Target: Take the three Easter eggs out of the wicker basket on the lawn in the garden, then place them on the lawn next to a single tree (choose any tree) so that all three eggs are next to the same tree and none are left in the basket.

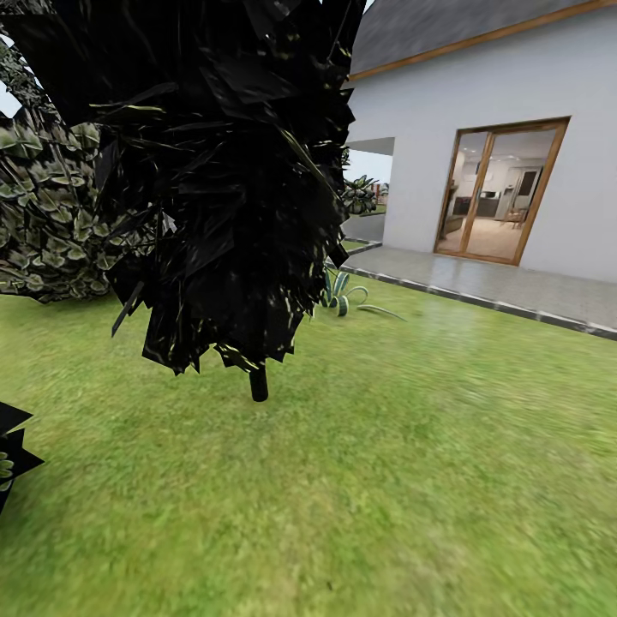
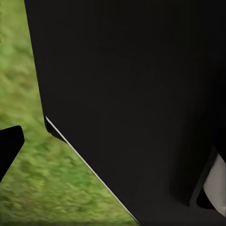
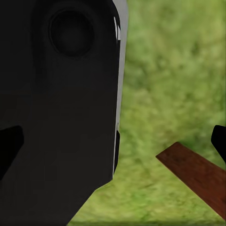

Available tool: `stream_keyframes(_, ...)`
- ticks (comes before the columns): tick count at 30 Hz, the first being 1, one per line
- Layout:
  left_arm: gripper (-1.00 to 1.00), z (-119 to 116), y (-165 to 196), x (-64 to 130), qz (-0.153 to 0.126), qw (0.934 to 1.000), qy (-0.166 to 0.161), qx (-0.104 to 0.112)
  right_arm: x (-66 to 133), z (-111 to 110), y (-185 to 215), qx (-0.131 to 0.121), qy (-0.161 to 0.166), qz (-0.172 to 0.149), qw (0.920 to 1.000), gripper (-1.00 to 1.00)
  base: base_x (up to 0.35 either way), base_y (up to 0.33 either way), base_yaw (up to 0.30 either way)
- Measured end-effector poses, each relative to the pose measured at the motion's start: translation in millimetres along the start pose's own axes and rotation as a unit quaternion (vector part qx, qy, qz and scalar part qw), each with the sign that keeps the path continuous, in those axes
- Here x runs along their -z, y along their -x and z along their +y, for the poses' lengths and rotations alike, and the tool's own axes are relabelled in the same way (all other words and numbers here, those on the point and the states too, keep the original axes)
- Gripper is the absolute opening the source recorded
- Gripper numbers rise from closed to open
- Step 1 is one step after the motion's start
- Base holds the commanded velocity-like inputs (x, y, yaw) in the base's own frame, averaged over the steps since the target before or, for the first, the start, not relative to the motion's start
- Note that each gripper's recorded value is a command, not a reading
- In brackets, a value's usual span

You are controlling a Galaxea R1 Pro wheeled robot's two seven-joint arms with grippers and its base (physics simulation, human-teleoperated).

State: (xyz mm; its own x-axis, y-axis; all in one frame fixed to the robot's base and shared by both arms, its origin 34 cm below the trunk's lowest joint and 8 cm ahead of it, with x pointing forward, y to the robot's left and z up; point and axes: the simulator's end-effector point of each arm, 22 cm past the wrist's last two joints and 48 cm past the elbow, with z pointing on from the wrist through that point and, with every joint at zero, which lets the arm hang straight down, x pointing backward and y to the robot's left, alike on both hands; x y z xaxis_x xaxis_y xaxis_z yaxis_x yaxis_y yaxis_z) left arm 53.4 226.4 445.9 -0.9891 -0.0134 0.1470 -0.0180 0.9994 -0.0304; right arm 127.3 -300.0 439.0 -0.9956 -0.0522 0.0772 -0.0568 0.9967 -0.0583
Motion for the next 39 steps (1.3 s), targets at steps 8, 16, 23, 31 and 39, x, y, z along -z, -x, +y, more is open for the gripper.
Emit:
stream_keyframes(8,1.0,-0.3,0.2,0.0,0.0,1.0,0.0,0.0,0.0,0.1,0.0,0.0,0.0,0.0,1.0,1.0,0.0,0.0,0.0)
stream_keyframes(16,1.0,-0.4,0.1,0.0,0.0,1.0,0.0,0.0,0.0,0.0,0.0,0.0,0.0,0.0,1.0,1.0,0.0,0.0,0.0)
stream_keyframes(23,1.0,-0.2,0.0,0.0,0.0,1.0,0.0,0.0,0.0,0.1,0.0,0.0,0.0,0.0,1.0,1.0,0.0,0.0,0.0)
stream_keyframes(31,1.0,0.1,0.0,0.0,0.0,1.0,0.0,0.0,0.0,0.0,0.0,0.0,0.0,0.0,1.0,1.0,0.0,0.0,0.0)
stream_keyframes(39,1.0,-0.2,0.1,0.0,0.0,1.0,0.0,0.0,0.0,0.1,0.0,0.0,0.0,0.0,1.0,1.0,0.0,0.0,0.0)
